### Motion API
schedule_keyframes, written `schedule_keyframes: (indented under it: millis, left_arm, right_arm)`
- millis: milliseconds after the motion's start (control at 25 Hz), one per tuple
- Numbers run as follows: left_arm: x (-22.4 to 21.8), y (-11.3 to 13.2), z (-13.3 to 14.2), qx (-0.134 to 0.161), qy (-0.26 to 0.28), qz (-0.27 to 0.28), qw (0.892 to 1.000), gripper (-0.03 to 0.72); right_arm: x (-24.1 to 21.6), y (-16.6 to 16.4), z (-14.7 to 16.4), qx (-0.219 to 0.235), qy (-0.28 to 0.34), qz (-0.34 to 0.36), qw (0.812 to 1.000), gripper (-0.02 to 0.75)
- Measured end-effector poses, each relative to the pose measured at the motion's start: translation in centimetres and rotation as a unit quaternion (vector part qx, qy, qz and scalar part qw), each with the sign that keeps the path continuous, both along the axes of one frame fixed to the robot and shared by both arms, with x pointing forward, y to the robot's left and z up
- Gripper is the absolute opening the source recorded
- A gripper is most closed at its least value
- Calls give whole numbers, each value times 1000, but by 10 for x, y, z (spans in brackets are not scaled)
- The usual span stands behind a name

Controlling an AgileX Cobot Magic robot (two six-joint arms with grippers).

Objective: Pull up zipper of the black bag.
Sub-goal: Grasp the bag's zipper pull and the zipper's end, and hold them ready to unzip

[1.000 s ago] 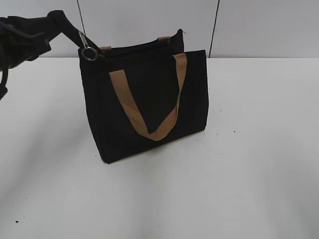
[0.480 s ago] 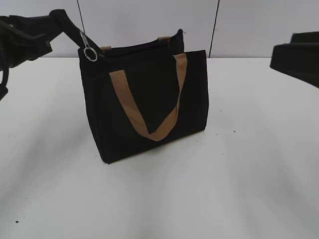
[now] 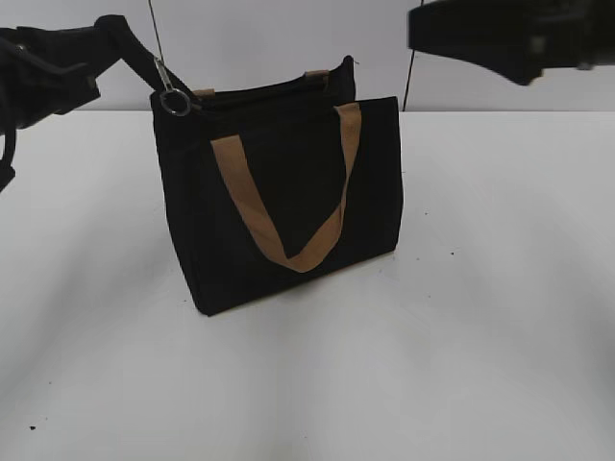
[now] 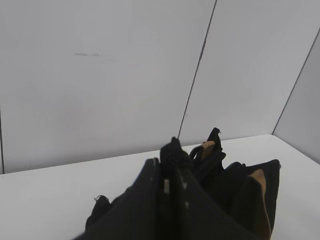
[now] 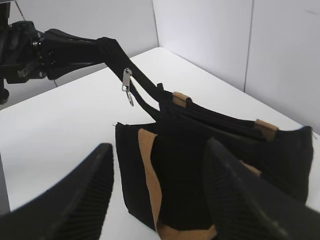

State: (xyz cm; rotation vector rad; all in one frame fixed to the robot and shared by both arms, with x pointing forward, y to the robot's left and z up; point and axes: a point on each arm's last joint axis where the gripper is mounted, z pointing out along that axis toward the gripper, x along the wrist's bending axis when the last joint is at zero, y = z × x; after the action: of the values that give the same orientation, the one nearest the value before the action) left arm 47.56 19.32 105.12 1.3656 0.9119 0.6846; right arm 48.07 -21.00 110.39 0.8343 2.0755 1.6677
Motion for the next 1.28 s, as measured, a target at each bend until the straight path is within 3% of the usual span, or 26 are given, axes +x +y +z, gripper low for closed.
schedule_keyframes:
  millis: [400, 680, 960, 1280]
  left_arm:
    - [0, 0, 1, -2, -4, -1, 1000, 33]
    - [0, 0, 2, -6, -10, -3, 1000, 33]
    - [0, -2, 3, -14, -22, -7, 1000, 33]
    - [0, -2, 4, -16, -24, -8, 1000, 33]
  right_arm:
    - [49, 90, -19, -53, 6, 79, 995, 436]
    - [70, 133, -38, -73, 4, 117, 991, 436]
    - [77, 162, -57, -86, 11, 139, 987, 436]
    - [83, 168, -63, -100, 6, 115, 988, 436]
